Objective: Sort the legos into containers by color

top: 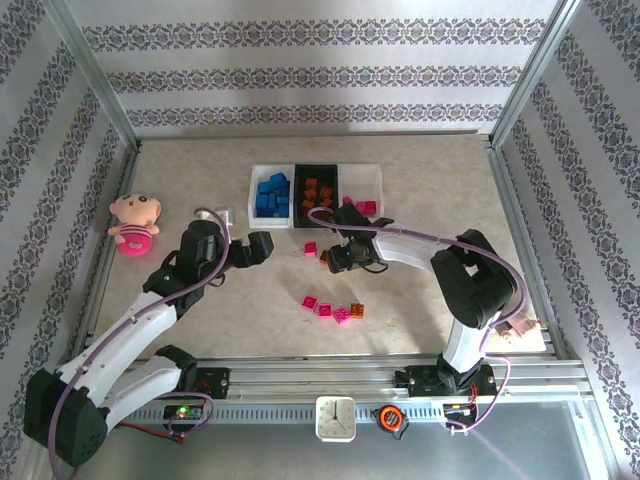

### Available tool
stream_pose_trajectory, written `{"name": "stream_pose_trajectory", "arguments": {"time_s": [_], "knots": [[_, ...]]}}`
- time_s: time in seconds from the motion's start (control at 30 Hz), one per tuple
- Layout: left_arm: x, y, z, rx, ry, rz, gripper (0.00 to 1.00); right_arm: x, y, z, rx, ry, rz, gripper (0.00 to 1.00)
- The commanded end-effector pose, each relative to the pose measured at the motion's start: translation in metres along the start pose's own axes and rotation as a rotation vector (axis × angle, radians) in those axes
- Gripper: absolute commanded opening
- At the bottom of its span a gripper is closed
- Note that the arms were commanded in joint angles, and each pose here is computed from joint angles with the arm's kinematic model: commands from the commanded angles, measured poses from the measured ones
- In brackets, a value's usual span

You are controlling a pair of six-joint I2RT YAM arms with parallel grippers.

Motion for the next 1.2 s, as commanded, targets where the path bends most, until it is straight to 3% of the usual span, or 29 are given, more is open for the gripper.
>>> {"name": "stream_pose_trajectory", "arguments": {"time_s": [0.0, 0.17, 0.3, 0.43, 0.57, 0.83, 1.03, 1.17], "knots": [[-0.017, 0.011, 0.005, 0.041, 0.034, 0.041, 1.0, 0.006, 0.005, -0.004, -0.029, 0.01, 0.045, 0.52], [-0.028, 0.021, 0.008, 0.059, 0.032, 0.056, 1.0, 0.008, 0.005, -0.002, -0.019, 0.015, 0.045, 0.36], [-0.038, 0.026, 0.006, 0.058, 0.057, 0.064, 1.0, 0.006, 0.002, 0.025, 0.02, -0.041, 0.015, 0.28], [-0.048, 0.031, 0.001, 0.048, 0.081, 0.082, 1.0, 0.017, -0.008, 0.073, 0.077, -0.184, -0.045, 0.26], [-0.056, 0.034, -0.004, 0.025, 0.101, 0.095, 1.0, 0.047, -0.03, 0.108, 0.042, -0.318, -0.115, 0.25], [-0.066, 0.032, -0.013, 0.03, 0.194, 0.07, 0.98, 0.109, -0.072, 0.081, -0.115, -0.332, -0.238, 0.26], [-0.075, 0.029, -0.015, 0.017, 0.239, 0.033, 0.98, 0.139, -0.083, 0.056, -0.184, -0.293, -0.268, 0.34], [-0.08, 0.023, -0.02, -0.001, 0.282, -0.008, 0.98, 0.149, -0.086, 0.051, -0.197, -0.286, -0.297, 0.56]]}}
Point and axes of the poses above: each hand's point on the last joint's axis, 136 mm out from that joint toward the fingers, its own z axis back along the fingers, its own y axis along the line the jaws close on, x = y × z, the point moved 9 cm from there along z, back along the fingers, and after that the axes turned 3 degrees about z, right-handed, at the moved point
